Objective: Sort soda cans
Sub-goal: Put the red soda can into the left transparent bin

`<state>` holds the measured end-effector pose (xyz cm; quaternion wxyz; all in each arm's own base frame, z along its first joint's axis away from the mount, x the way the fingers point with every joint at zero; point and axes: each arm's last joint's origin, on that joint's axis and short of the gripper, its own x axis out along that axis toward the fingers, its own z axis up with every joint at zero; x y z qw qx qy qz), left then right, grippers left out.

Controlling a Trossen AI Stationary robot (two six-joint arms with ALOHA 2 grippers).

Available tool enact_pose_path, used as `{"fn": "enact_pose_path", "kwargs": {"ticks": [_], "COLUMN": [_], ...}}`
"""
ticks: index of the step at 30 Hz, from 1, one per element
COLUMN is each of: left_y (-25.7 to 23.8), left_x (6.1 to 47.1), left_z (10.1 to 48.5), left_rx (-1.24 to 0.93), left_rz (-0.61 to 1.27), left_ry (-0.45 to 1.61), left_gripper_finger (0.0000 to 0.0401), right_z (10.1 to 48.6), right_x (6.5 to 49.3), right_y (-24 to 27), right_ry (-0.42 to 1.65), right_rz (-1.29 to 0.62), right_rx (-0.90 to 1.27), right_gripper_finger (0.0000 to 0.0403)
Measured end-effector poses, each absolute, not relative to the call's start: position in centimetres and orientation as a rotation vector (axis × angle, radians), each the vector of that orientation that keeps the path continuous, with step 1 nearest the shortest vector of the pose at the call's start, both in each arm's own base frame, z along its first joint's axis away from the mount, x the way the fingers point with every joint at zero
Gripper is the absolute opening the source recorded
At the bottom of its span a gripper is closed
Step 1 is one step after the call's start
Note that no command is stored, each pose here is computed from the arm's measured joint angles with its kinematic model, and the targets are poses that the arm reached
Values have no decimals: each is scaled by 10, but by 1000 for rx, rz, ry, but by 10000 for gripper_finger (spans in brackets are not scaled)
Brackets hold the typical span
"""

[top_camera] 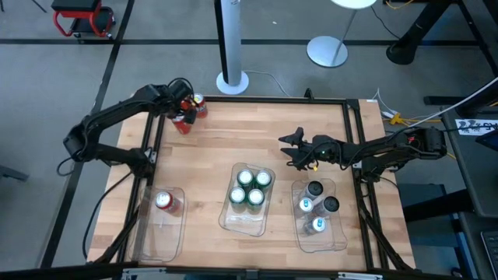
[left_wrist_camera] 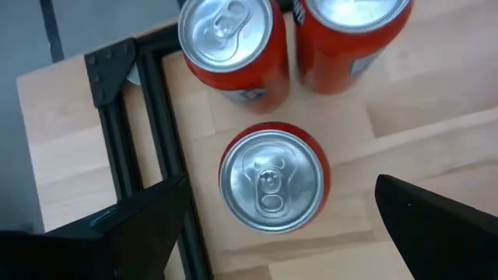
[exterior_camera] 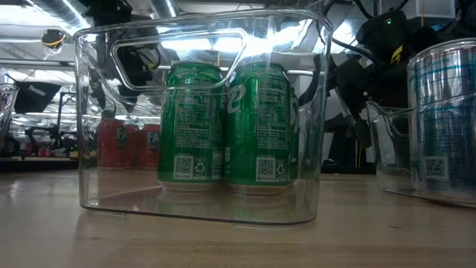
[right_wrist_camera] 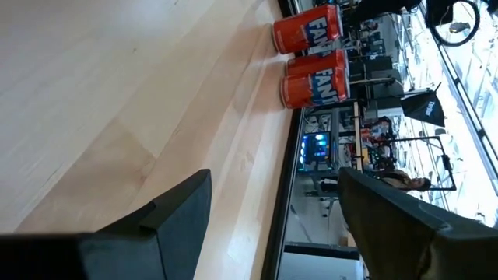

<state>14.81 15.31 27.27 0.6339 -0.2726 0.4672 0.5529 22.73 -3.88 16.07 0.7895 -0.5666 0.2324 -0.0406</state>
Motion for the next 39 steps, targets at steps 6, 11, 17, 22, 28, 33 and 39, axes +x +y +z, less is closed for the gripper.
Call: {"fn": "enact_pose_path", "kwargs": {"ticks": [6,11,17,22,28,33,39], "left_y": [164,170,177,185,192,195,195], "left_x": [145,145,149,153,155,156,155], "left_z": [266,260,251,239,227,223,223], "left_rx": [-679,-697,-714,-730,-763,-772,-764], "left_rz": [1238,1244,1241,1246,1239,1242,1234], "left_ry": [1108,1133,1166,1214,1265,1283,1291], "left_gripper_finger": [396,396,396,396,396,396,395], "right_z": [159,159,159,159,159,159,159], "right_x": [227,227,227,227,227,227,227], "right_y": [-39,-39,-39,-39,-39,-39,-39], "right_ry": [513,517,517,519,520,520,520], "right_rz": [-79,-77,-76,-75,-75,-75,-75], "right_rx": [-1212,-1209,-1210,-1210,-1209,-1209,-1208], "right_gripper_finger": [278,278,278,278,278,278,278]}}
